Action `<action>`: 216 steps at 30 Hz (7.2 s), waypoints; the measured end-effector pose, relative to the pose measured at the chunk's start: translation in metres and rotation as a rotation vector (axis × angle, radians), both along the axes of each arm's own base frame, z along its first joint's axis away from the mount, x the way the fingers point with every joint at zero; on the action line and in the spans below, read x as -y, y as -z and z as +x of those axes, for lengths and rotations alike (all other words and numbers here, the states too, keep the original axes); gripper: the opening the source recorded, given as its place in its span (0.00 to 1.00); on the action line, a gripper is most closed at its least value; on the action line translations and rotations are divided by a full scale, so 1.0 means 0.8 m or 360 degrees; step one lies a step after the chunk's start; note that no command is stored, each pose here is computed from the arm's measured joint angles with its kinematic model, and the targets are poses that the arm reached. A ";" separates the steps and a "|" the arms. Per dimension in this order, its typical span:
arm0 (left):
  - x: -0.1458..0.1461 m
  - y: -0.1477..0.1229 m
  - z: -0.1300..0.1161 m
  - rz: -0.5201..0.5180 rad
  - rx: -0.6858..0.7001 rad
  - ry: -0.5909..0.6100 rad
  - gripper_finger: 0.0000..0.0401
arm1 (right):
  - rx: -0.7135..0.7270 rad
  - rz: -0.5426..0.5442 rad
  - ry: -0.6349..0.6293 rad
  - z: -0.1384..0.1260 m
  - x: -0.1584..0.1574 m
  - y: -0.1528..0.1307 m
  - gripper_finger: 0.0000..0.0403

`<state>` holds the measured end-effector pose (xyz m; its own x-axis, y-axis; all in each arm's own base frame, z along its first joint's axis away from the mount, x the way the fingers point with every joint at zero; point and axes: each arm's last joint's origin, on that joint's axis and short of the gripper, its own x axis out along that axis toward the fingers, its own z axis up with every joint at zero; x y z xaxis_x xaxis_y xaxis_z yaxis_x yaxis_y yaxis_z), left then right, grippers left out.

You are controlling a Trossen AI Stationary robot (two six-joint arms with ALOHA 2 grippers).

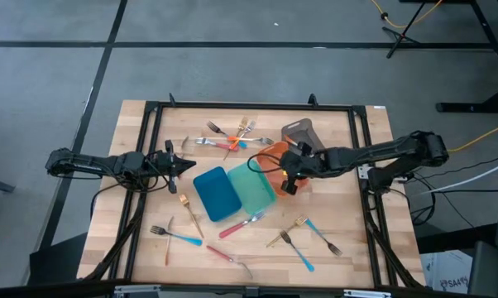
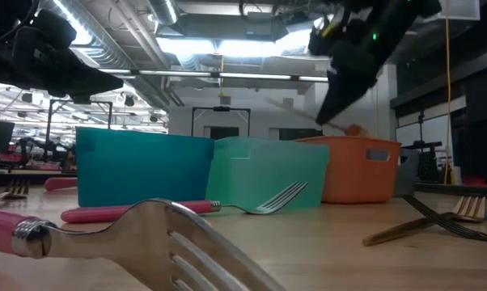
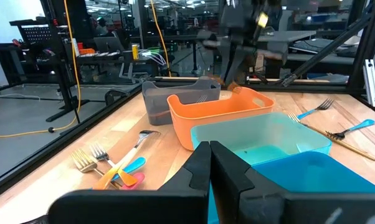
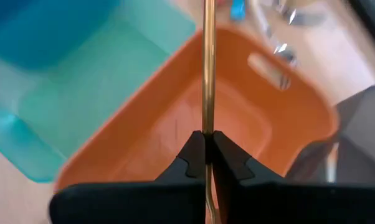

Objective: Sort silverware by color (type)
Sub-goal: Put the gold fork into the orange bin, then put the pink fork into the green bin

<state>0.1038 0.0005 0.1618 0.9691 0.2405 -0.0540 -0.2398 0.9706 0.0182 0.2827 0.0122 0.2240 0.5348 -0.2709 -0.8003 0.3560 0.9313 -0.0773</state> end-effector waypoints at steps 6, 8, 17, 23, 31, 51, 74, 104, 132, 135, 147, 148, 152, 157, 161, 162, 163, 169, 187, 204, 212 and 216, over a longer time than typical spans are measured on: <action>0.000 0.000 0.000 0.0000 0.0000 0.0000 0.00 | -0.0014 0.0037 0.0038 0.003 0.007 0.026 0.00; 0.000 0.000 0.000 0.0000 0.0000 0.0000 0.00 | -0.0006 0.0040 0.0040 0.005 0.008 0.031 0.00; 0.000 0.000 0.000 0.0000 0.0000 0.0000 0.00 | -0.0133 0.0040 0.0037 0.012 0.007 0.058 0.00; 0.000 0.000 0.000 0.0000 0.0000 0.0000 0.00 | -0.0241 0.0071 0.0021 0.018 0.006 0.082 0.00; 0.000 0.000 0.000 0.0000 0.0000 0.0000 0.00 | -0.0264 0.0073 0.0022 0.022 0.006 0.090 0.00; 0.000 0.000 0.000 -0.0160 0.0039 -0.0009 0.00 | -0.0262 0.0067 0.0018 0.022 0.005 0.093 0.18; 0.000 0.000 0.000 -0.0484 0.0120 -0.0028 0.00 | -0.0314 0.0060 0.0003 0.032 0.005 0.069 0.24; -0.004 -0.113 0.016 -0.0657 0.0312 -0.0288 0.00 | -0.0310 -0.0599 -0.0077 -0.079 -0.024 -0.121 0.24; -0.038 -0.097 0.077 -0.0961 -0.1128 -0.1282 0.03 | 0.0706 -0.0378 -0.0263 -0.177 -0.006 -0.064 0.24; -0.043 -0.097 0.076 -0.0986 -0.1129 -0.1319 0.09 | 0.0686 -0.0378 -0.0261 -0.174 -0.007 -0.056 0.24; -0.062 -0.087 0.079 -0.1170 -0.1090 -0.1535 0.26 | 0.0678 -0.0319 -0.0269 -0.174 -0.008 -0.049 0.24; -0.063 -0.084 0.081 -0.1177 -0.1114 -0.1547 0.26 | 0.0677 -0.0319 -0.0269 -0.174 -0.008 -0.049 0.24; -0.074 -0.069 0.089 -0.1216 -0.1222 -0.1618 0.26 | 0.0678 -0.0318 -0.0268 -0.174 -0.008 -0.049 0.24; -0.091 -0.047 0.092 -0.1324 -0.1426 -0.1734 0.26 | 0.0678 -0.0318 -0.0268 -0.174 -0.008 -0.049 0.24; -0.108 -0.031 0.091 -0.1391 -0.1538 -0.1850 0.26 | 0.0680 -0.0313 -0.0263 -0.174 -0.008 -0.049 0.24; -0.111 -0.028 0.091 -0.1404 -0.1558 -0.1866 0.26 | 0.0680 -0.0312 -0.0263 -0.174 -0.008 -0.049 0.24; -0.114 -0.025 0.092 -0.1417 -0.1575 -0.1870 0.26 | 0.0680 -0.0312 -0.0263 -0.174 -0.008 -0.049 0.24; -0.129 -0.013 0.097 -0.1451 -0.1575 -0.1878 0.26 | 0.0680 -0.0311 -0.0262 -0.174 -0.008 -0.049 0.24; -0.140 0.032 0.112 -0.1519 -0.1794 -0.1891 0.26 | 0.0679 -0.0311 -0.0262 -0.174 -0.008 -0.049 0.24; -0.141 0.038 0.115 -0.1516 -0.1818 -0.1894 0.14 | 0.0678 -0.0311 -0.0262 -0.174 -0.008 -0.049 0.24; -0.141 0.038 0.114 -0.1511 -0.1818 -0.1900 0.05 | 0.0678 -0.0311 -0.0262 -0.174 -0.008 -0.049 0.24; -0.141 0.039 0.113 -0.1480 -0.1824 -0.1920 0.04 | 0.0678 -0.0311 -0.0262 -0.174 -0.008 -0.049 0.24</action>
<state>0.1940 0.1134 0.1307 -0.2582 0.1853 -0.9482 -0.9526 0.1148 0.2819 0.1437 0.0188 0.2633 0.8518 -0.2784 -0.4439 0.2431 0.9604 -0.1358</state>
